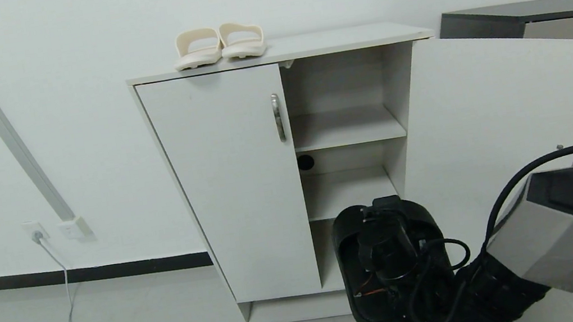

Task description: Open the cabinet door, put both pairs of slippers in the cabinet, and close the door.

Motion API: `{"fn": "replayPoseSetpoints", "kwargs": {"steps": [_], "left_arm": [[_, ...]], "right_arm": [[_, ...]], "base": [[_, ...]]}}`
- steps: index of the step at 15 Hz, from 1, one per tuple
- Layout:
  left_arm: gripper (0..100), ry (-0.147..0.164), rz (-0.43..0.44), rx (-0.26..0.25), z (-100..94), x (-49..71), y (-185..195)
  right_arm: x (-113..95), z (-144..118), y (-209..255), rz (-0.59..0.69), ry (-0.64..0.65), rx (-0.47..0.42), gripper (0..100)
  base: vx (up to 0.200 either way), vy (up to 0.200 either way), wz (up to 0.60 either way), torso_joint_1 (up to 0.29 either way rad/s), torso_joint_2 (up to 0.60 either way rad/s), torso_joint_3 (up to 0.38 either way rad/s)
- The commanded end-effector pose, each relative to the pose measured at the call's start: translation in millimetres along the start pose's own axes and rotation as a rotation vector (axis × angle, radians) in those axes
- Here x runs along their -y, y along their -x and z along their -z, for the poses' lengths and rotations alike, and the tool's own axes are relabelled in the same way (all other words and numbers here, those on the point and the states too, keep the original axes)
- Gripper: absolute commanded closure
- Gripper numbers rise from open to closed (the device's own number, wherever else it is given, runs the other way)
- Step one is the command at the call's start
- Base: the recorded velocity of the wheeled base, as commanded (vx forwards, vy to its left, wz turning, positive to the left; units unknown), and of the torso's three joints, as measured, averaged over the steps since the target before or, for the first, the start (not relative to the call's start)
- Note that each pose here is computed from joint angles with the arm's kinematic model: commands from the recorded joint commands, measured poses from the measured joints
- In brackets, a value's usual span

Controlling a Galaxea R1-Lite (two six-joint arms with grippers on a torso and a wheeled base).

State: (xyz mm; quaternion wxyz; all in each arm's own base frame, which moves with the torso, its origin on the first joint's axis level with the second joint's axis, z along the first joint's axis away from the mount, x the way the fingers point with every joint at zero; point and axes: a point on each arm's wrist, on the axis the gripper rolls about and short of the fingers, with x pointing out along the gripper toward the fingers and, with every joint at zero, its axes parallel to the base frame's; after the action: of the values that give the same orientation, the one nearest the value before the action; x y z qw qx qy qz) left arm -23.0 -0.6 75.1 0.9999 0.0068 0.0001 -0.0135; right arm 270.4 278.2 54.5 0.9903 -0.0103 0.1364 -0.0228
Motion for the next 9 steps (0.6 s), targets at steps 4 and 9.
{"fn": "replayPoseSetpoints", "kwargs": {"steps": [4, 9], "left_arm": [[100, 0.000, 0.001, -0.003, 0.0, 0.0, -0.2], [100, 0.000, 0.001, -0.003, 0.0, 0.0, -0.2]], "right_arm": [[-0.6, 7.6, -3.8, 0.001, 0.005, -0.005, 100], [0.1, 12.3, -7.3, -0.001, 0.014, -0.017, 100]], "base": [[0.000, 0.000, 0.00, 0.000, 0.00, 0.000], [0.000, 0.000, 0.00, 0.000, 0.00, 0.000]]}}
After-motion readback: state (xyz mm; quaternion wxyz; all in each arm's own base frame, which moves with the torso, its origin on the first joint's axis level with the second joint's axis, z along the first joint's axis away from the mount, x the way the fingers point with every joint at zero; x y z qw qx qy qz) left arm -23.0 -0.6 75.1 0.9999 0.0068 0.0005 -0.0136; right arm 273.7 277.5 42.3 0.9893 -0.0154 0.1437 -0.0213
